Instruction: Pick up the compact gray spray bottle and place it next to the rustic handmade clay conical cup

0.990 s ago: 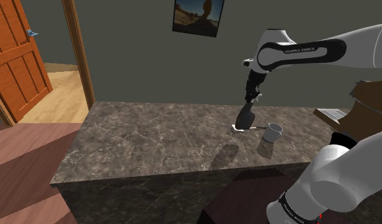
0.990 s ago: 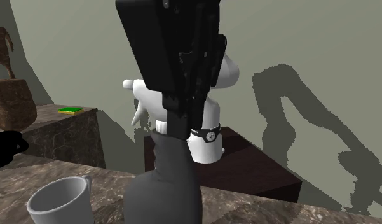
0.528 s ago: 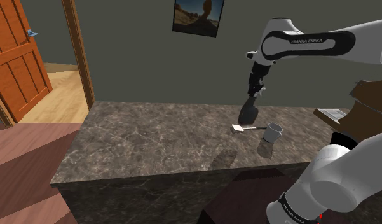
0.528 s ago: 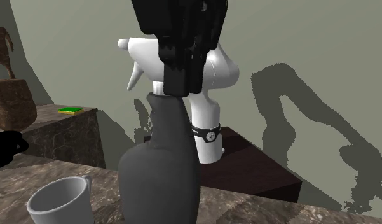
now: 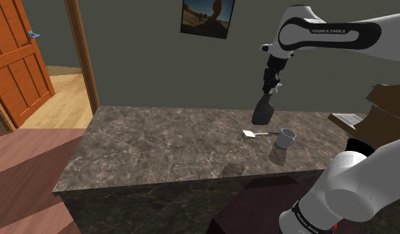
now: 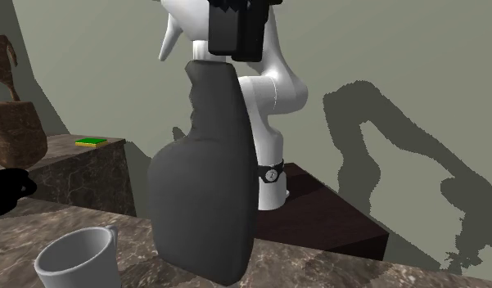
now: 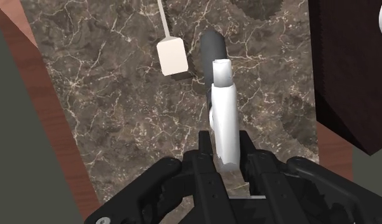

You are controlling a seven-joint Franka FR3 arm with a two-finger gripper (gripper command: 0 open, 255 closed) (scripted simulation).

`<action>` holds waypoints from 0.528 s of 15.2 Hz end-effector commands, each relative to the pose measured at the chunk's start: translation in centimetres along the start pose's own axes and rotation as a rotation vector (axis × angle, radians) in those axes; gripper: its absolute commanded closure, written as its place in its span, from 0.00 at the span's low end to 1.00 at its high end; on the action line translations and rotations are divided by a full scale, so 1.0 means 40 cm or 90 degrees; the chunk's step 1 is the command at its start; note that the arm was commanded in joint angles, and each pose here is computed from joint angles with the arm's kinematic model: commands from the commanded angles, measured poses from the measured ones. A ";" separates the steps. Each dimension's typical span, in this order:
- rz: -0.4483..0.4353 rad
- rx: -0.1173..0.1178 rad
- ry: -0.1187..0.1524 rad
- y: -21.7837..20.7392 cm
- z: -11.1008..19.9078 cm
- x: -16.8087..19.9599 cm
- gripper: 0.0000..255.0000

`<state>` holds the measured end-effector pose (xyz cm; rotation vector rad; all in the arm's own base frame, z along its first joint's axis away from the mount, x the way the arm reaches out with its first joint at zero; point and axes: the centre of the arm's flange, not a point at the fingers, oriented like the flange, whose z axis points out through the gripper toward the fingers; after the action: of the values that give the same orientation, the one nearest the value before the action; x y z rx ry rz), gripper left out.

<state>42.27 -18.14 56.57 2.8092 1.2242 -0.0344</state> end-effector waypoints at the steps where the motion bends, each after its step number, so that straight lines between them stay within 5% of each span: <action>1: 0.000 0.000 0.000 0.003 -0.025 -0.002 1.00; 8: 0.000 0.000 0.000 0.009 -0.117 -0.007 1.00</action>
<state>42.38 -18.17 60.75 2.8092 1.2242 -0.0344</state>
